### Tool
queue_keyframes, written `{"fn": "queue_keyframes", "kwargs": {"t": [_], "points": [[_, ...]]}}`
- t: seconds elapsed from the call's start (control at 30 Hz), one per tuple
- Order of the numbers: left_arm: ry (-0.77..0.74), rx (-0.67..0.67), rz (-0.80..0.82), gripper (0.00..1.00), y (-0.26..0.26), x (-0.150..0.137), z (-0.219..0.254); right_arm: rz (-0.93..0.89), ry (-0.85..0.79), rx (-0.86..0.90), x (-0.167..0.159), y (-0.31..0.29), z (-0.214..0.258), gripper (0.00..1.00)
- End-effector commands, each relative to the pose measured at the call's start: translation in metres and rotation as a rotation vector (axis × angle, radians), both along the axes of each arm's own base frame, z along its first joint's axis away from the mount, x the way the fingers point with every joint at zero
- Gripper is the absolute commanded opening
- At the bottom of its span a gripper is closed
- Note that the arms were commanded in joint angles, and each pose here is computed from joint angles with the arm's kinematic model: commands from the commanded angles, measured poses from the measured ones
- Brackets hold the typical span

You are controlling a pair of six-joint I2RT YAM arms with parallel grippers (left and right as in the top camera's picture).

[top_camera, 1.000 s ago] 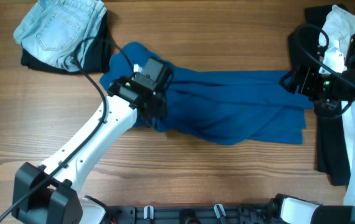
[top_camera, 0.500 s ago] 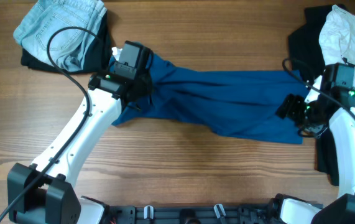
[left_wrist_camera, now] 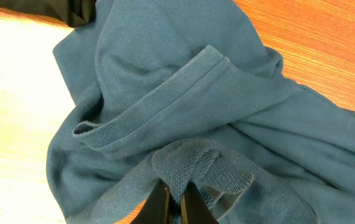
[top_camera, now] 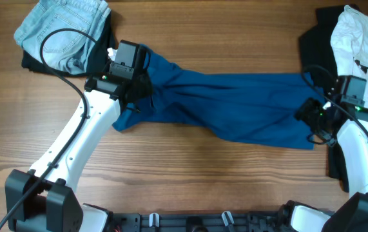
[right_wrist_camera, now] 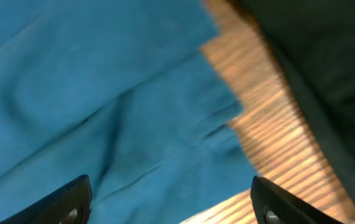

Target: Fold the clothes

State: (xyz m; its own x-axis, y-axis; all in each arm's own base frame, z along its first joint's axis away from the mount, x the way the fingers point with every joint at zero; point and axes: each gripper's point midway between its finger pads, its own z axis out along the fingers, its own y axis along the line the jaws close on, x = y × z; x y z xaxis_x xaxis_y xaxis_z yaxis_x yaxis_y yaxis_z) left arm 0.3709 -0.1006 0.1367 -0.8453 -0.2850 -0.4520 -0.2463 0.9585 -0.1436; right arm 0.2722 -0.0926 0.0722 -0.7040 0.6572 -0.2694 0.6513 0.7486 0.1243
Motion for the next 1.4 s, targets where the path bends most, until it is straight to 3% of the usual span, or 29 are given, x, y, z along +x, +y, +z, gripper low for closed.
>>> {"fn": "queue_keyframes", "kwargs": {"t": [0.0, 0.5, 0.7, 0.9, 1.03, 1.07, 1.13, 1.37], "points": [[-0.020, 0.000, 0.002, 0.04, 0.003, 0.003, 0.008, -0.064, 0.015, 0.021, -0.006, -0.012, -0.013, 0.80], [0.001, 0.007, 0.001, 0.04, 0.004, -0.001, 0.005, -0.105, 0.143, 0.083, -0.006, -0.014, -0.068, 0.76], [0.001, 0.007, 0.001, 0.04, 0.004, -0.001, 0.005, -0.107, 0.152, 0.086, -0.010, -0.013, -0.085, 0.57], [0.001, 0.007, 0.001, 0.04, 0.004, -0.001, 0.005, -0.137, 0.142, 0.084, -0.022, -0.017, -0.100, 0.49], [0.001, 0.007, 0.001, 0.04, 0.004, -0.001, 0.005, -0.162, 0.130, 0.095, -0.024, -0.026, -0.100, 0.25], [0.001, 0.007, 0.001, 0.04, 0.004, -0.001, 0.005, -0.150, 0.124, 0.106, -0.024, -0.025, -0.100, 0.14], [0.001, 0.007, 0.001, 0.04, 0.004, -0.001, 0.005, -0.151, 0.123, 0.109, -0.024, -0.026, -0.100, 0.04], [0.008, 0.009, 0.001, 0.04, 0.005, -0.003, 0.005, -0.098, 0.097, 0.138, -0.018, -0.019, -0.098, 0.04]]}}
